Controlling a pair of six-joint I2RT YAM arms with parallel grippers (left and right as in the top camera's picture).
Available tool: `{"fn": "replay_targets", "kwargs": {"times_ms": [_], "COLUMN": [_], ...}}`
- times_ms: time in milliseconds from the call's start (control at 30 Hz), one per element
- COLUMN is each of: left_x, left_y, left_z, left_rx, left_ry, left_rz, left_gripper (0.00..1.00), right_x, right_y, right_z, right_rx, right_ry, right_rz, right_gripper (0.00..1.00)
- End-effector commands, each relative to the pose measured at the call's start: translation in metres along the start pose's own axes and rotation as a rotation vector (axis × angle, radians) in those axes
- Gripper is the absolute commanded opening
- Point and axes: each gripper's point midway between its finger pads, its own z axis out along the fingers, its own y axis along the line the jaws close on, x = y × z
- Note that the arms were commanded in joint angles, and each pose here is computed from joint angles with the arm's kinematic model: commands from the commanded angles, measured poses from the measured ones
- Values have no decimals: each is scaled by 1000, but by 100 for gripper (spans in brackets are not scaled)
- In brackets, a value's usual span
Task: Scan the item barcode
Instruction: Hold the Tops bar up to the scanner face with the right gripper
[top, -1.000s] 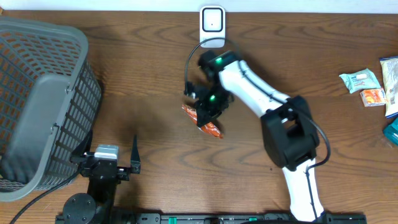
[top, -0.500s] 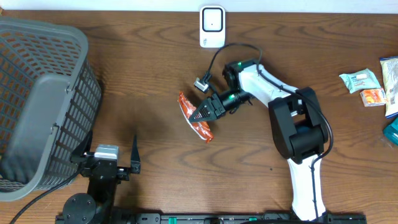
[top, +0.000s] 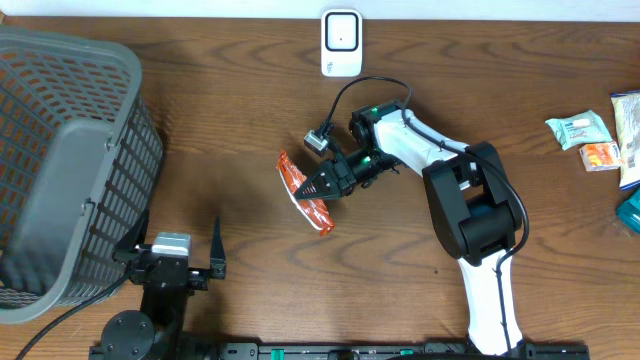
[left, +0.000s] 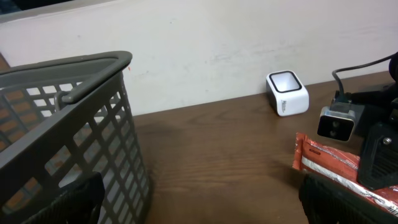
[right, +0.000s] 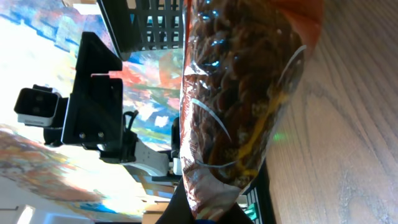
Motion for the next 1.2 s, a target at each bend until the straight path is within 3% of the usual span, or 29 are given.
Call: {"fn": "replay_targets", "kwargs": {"times_ms": [0, 267, 367, 467, 700, 867, 1000, 1167], "left_x": [-2, -2, -2, -2, -2, -2, -2, -2], "left_y": [0, 0, 0, 0, 0, 0, 0, 0], "left_z": [-1, -1, -1, -1, -1, -1, -1, -1], "left_rx": [3, 3, 3, 3, 3, 3, 3, 3], "left_ry": [-9, -9, -9, -9, -9, -9, -9, -9], "left_rz": [-5, -5, -5, -5, -5, -5, -5, -5], "left_gripper": [100, 100, 100, 100, 100, 100, 100, 100], "right_x": [-2, 1, 14, 15, -37, -110, -163, -201], "right_y": [5, -1, -40, -62, -60, -53, -46, -48], "right_z": [1, 1, -4, -12, -47, -99, -147, -171], "right_rx": [-40, -5, 210, 351, 667, 1067, 1327, 1374], "right_ry": [-16, 1, 114, 151, 144, -15, -246, -411], "right_rz": [40, -3, -118, -72, -195, -321, -362, -424], "right_gripper": [1, 1, 1, 1, 1, 1, 1, 1]}}
